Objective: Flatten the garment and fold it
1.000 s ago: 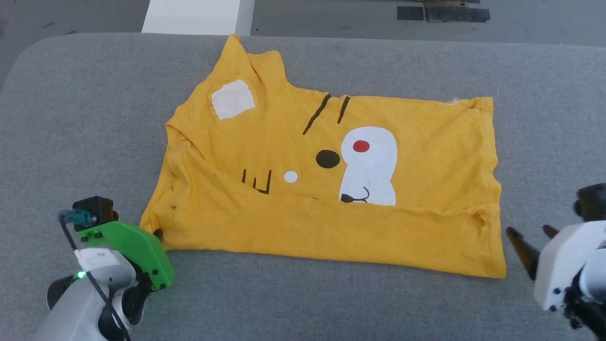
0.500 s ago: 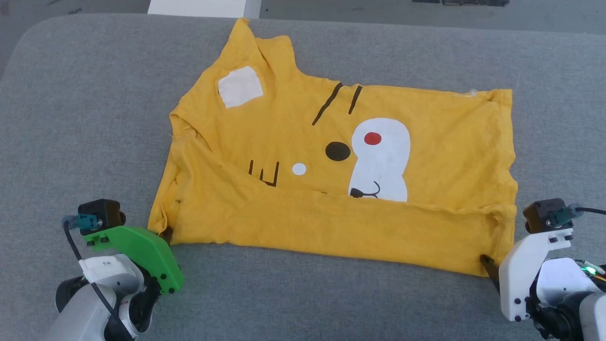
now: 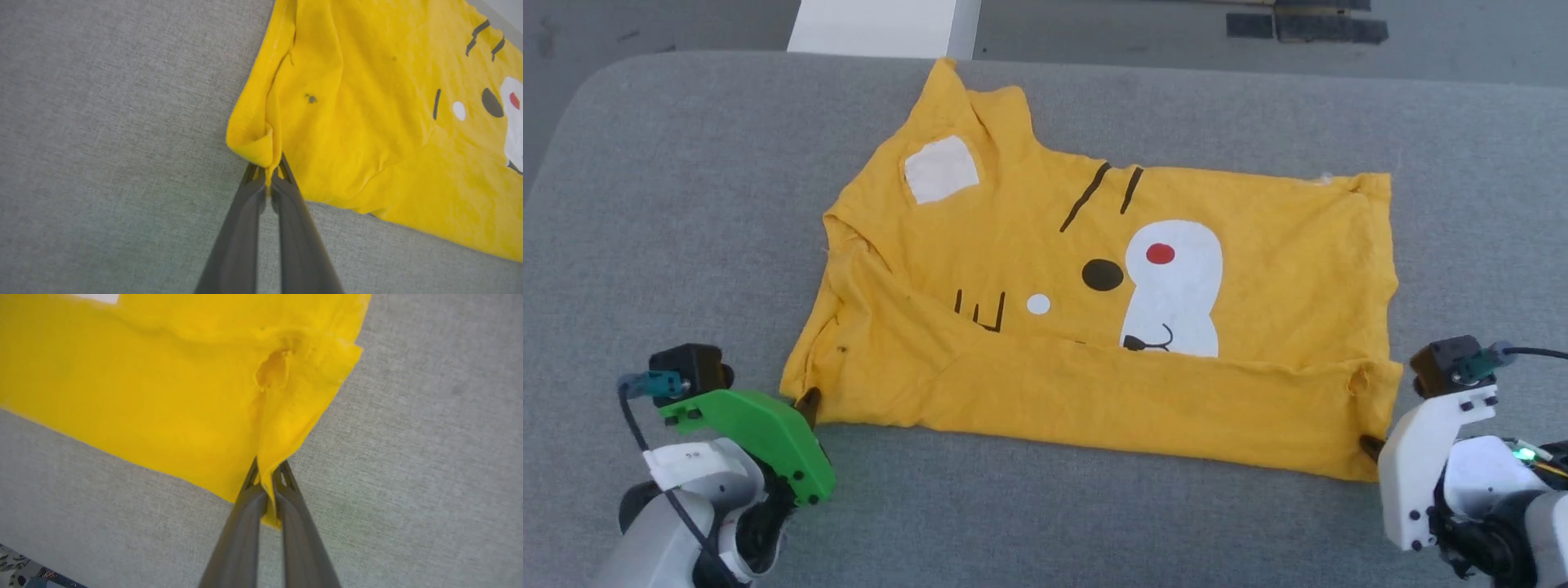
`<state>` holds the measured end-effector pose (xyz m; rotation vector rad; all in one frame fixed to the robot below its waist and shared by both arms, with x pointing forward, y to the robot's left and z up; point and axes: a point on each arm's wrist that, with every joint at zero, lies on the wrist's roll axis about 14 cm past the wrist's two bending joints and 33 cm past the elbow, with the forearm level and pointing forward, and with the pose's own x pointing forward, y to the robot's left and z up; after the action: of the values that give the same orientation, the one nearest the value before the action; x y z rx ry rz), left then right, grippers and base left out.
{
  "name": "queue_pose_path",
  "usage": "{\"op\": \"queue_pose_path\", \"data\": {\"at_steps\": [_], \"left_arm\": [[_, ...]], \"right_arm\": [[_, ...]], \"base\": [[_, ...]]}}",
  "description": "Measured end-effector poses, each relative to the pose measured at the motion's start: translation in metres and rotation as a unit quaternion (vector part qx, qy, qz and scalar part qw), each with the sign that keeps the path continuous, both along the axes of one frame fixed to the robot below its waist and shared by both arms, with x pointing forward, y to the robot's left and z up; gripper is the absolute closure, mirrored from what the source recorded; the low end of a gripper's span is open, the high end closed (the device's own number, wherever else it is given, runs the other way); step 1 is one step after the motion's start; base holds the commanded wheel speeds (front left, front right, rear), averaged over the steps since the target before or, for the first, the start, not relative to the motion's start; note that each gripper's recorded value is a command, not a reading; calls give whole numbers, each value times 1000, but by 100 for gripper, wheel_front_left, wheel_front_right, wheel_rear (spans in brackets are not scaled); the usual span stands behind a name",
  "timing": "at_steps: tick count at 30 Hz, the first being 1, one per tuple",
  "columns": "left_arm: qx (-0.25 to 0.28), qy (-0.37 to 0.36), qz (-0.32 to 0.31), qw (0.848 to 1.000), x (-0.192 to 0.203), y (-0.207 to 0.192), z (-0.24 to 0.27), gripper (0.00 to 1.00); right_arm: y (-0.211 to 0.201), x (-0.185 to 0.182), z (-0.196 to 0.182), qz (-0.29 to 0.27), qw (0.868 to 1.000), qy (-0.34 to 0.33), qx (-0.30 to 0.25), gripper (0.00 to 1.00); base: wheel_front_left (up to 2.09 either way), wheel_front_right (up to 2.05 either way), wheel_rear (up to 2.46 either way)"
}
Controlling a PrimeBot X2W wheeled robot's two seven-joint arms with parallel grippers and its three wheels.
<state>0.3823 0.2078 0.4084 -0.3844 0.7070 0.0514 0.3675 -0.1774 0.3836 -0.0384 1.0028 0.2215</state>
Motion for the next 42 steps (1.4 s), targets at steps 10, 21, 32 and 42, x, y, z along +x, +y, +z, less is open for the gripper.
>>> {"op": "queue_pose_path", "data": {"at_steps": [10,21,32,42], "left_arm": [[15,-44,10,999,-17,14,47,100],[-22,93,43,995,-86,9,-13,100],[-31,104,62,992,-82,17,-28,0],[63,-153,63,984,-3,46,95,0]], "right_arm": [[-29,1,67,-21,997,-75,2,100],[-36,-59,18,-39,998,39,0,100],[-31,-66,-6,-50,997,56,14,0],[-66,2,93,-118,977,-175,34,0]], "base": [[0,0,0],[0,0,0],[0,0,0],[0,0,0]]}}
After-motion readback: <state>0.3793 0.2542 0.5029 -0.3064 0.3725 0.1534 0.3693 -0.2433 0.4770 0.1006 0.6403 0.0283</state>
